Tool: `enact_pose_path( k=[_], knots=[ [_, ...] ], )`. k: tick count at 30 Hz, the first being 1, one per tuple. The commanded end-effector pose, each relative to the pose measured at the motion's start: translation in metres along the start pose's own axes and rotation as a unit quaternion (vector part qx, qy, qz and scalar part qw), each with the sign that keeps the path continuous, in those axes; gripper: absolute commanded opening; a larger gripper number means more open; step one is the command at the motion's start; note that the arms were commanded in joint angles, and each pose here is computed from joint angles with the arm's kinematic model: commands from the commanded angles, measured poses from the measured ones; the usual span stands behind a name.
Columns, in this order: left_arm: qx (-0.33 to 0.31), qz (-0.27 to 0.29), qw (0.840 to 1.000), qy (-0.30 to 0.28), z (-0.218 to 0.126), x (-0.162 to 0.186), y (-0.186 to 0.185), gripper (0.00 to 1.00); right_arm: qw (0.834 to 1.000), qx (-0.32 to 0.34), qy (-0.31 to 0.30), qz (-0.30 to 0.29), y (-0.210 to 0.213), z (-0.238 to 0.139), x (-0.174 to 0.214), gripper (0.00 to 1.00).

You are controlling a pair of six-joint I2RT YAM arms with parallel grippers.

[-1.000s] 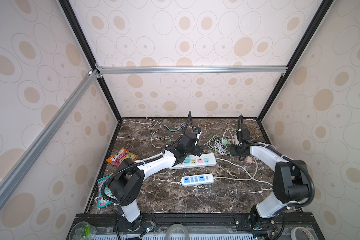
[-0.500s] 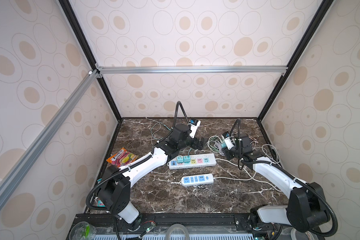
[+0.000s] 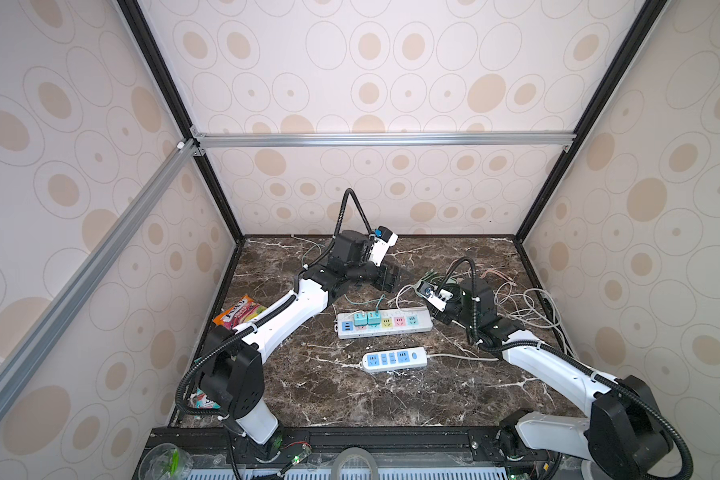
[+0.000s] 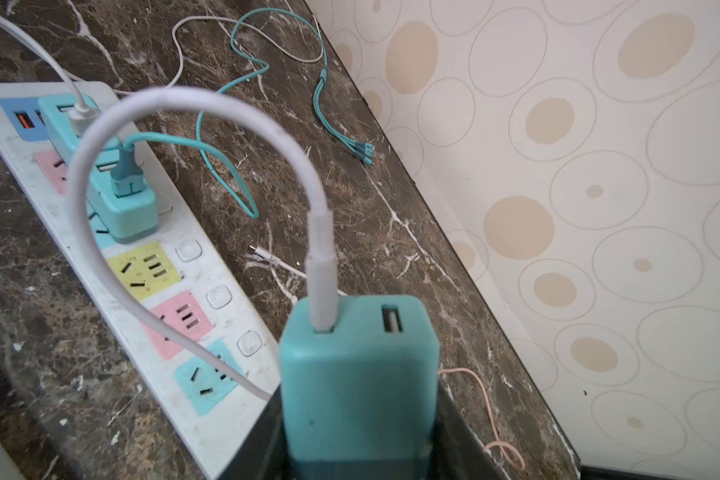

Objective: Insert the plug
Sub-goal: 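Lift the teal charger with the right gripper toward the approaching left gripper, then grasp the teal charger with the left gripper beside the right gripper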

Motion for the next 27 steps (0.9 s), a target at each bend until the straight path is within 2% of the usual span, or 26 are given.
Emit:
enact_pose_path(
  k=[1,7,13,16,21,25,27],
  knots=[
    [0.044,-0.002,0.999,0.006,0.002,-0.006,-0.009,0.81,0.997,0.015,-0.059,-0.047,-0.002,-0.008,-0.022,0.42],
    [0.071,-0.011,0.997,0.018,0.015,0.000,-0.013,0.72,0.995,0.006,-0.081,-0.050,0.003,-0.010,-0.033,0.42],
    [0.091,-0.007,0.995,0.025,0.032,0.002,-0.020,0.64,0.996,0.005,-0.072,-0.052,0.007,-0.003,-0.037,0.42],
    [0.088,-0.012,0.996,0.028,0.037,0.005,-0.019,0.58,0.996,0.011,-0.072,-0.048,0.007,-0.001,-0.039,0.42],
    [0.085,-0.021,0.996,0.030,0.041,0.008,-0.017,0.41,0.997,0.013,-0.068,-0.037,0.007,0.000,-0.038,0.43],
    [0.090,-0.023,0.995,0.033,0.043,0.011,-0.018,0.39,0.997,0.017,-0.064,-0.026,0.006,0.002,-0.038,0.43],
    [0.093,-0.025,0.995,0.034,0.044,0.013,-0.017,0.33,0.998,0.017,-0.063,-0.022,0.005,0.002,-0.038,0.43]
  ],
)
Point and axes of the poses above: each gripper's point midway between its finger pads, its own z axis out along the fingers, its own y axis along the line the jaws close on, x = y × z, the point moved 7 cm from there along -z, back along the fingers, and after that the axes turned 8 degrees about z, right-handed, at the moved point
